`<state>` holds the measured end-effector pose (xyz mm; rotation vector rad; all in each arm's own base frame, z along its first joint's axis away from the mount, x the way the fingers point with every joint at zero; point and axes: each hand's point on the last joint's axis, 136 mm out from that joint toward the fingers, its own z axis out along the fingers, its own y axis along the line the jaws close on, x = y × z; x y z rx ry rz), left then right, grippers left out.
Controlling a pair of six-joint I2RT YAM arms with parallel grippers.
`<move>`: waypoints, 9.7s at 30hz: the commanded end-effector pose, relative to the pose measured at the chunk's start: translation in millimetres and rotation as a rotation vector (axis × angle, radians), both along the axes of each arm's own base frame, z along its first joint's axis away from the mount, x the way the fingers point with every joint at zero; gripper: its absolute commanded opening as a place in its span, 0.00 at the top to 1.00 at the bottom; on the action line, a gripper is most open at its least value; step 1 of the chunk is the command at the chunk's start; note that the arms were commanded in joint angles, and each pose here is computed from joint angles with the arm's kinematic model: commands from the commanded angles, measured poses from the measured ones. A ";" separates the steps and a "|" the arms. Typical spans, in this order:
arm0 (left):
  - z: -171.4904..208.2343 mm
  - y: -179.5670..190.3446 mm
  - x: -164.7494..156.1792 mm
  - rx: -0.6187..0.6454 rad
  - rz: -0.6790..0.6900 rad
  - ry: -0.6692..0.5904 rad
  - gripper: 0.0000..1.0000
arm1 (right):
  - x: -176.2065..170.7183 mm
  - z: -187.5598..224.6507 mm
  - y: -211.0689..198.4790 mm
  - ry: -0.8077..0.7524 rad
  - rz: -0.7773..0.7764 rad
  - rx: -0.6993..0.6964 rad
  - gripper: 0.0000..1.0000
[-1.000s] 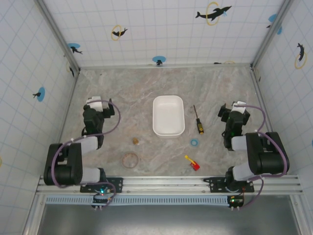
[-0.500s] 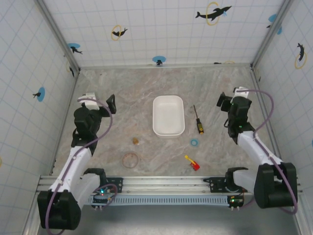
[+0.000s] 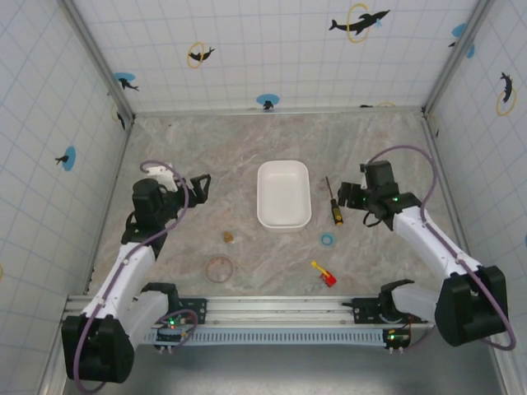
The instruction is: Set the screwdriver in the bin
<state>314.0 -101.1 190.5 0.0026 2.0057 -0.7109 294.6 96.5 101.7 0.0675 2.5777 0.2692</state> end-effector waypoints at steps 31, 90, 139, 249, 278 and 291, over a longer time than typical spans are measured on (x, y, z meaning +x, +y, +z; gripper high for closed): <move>-27.3 -17.0 -0.7 -0.027 -0.054 0.175 0.02 | 13.0 -64.8 34.4 0.208 0.114 -0.189 0.36; -37.1 -13.4 -6.0 0.032 -0.052 0.208 0.02 | 51.7 84.1 189.4 -0.161 0.076 0.130 1.00; -46.4 -10.6 -5.7 0.057 -0.044 0.227 0.02 | -1.2 -79.6 202.3 0.194 0.117 -0.059 0.96; -46.8 92.2 47.6 0.525 0.374 -0.417 0.03 | 83.2 19.1 -127.0 -0.772 -0.338 -0.305 0.32; -68.8 99.0 65.7 0.513 0.370 -0.343 0.03 | 83.7 19.2 -127.2 -0.769 -0.339 -0.304 0.13; -68.7 99.6 65.0 0.514 0.373 -0.344 0.02 | 85.1 18.1 -128.2 -0.762 -0.337 -0.293 0.01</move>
